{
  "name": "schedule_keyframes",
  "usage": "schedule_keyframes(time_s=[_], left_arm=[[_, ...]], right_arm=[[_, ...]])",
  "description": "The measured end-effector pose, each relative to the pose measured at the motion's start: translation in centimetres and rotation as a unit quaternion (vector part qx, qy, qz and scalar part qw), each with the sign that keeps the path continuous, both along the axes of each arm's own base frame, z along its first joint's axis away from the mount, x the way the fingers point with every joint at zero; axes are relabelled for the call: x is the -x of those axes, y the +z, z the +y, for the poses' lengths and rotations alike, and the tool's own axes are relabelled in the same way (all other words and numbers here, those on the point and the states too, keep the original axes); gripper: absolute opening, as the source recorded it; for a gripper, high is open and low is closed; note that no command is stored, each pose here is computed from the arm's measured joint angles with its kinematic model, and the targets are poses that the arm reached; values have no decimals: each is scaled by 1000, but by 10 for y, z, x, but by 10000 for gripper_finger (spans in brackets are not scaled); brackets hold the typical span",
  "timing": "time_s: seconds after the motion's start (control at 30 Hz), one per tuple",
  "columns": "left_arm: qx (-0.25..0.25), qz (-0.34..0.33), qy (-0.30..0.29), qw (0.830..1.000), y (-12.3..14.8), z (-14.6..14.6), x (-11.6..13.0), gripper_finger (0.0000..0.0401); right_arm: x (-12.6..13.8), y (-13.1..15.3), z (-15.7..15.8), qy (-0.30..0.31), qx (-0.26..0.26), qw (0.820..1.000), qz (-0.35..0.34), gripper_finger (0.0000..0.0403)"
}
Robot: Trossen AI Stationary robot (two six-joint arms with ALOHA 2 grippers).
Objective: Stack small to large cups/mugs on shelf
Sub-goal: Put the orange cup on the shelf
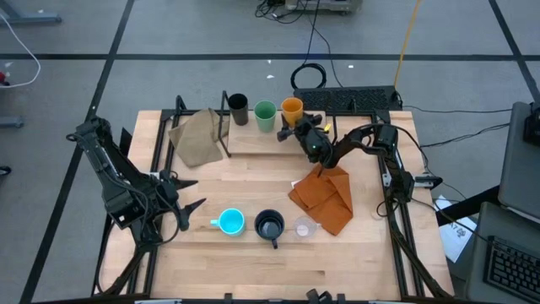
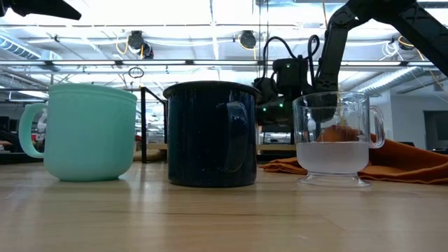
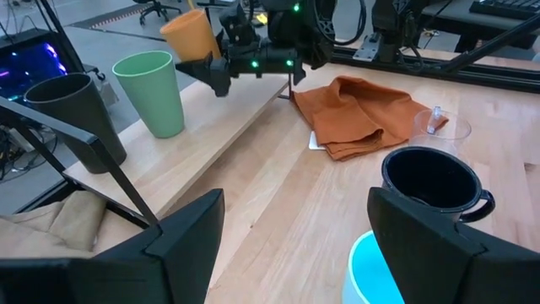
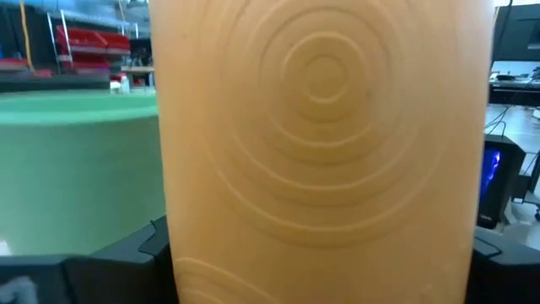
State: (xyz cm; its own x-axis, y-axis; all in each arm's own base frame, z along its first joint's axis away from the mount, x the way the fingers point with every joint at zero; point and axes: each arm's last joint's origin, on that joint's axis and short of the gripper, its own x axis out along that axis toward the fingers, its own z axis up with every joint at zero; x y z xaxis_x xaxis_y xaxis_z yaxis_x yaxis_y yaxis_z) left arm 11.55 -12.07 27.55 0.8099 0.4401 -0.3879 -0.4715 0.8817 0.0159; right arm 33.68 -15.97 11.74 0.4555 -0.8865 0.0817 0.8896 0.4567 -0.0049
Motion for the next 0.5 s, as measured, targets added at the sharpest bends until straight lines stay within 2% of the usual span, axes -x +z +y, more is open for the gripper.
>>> schedule_keyframes(time_s=[0.2, 0.5], left_arm=[[3, 3, -1, 1000, 0, 0, 0, 292], [6, 2, 0, 1000, 0, 0, 0, 291]], right_arm=[[0, 4, 1, 2, 6, 1000, -24, 295], [0, 4, 1, 2, 7, 1000, -23, 295]])
